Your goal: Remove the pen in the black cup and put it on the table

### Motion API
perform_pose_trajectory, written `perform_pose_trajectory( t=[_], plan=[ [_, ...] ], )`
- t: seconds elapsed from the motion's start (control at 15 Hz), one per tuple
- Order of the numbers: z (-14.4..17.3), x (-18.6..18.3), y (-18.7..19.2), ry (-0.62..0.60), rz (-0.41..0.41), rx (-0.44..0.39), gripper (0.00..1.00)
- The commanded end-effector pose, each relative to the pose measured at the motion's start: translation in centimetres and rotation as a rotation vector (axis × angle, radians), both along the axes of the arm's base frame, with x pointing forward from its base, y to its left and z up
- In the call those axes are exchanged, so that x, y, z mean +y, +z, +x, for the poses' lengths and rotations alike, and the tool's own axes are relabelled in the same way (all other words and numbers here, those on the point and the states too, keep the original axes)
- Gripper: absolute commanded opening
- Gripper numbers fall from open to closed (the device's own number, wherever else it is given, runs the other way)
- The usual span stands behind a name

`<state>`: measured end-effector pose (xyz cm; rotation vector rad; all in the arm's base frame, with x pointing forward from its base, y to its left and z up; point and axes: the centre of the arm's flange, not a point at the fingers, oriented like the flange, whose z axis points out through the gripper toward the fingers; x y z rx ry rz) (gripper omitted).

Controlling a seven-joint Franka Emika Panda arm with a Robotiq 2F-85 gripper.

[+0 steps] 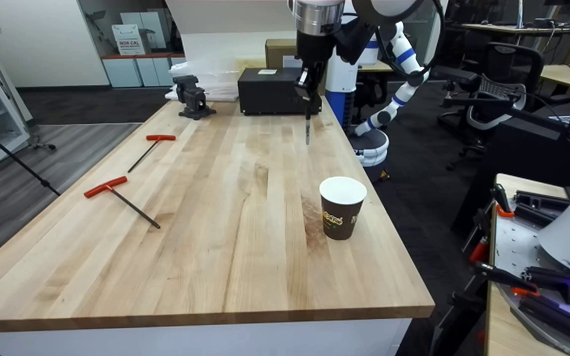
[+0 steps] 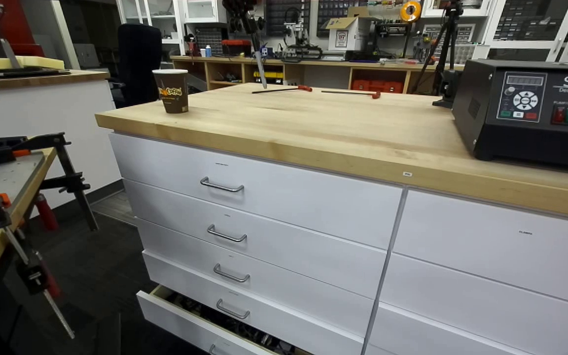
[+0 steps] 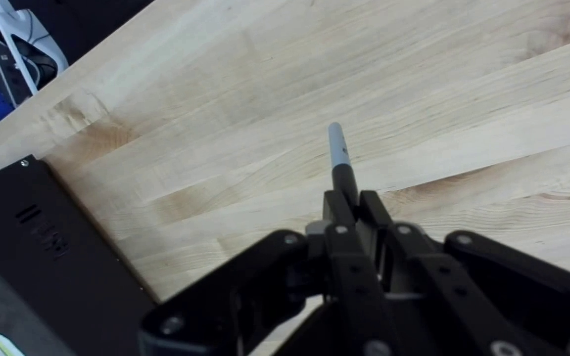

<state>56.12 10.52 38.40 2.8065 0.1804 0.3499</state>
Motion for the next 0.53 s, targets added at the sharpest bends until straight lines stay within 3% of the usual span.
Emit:
perform_pose_trajectory(
  t=[0.0,0.07,0.2,0.47],
  plan=[
    [-0.3,-1.3,-2.5,-0.065,-0.012,-0.06,0.08],
    [-0.3,-1.5,-2.9,-0.08,0.002,-0.053,0.35],
    [-0.4,-1.7,-3.4,-0.119,0.043,-0.009,0.42],
    [-1.6,-0.6,-2.7,-0.16,0.167,0.055,0.68]
  ],
)
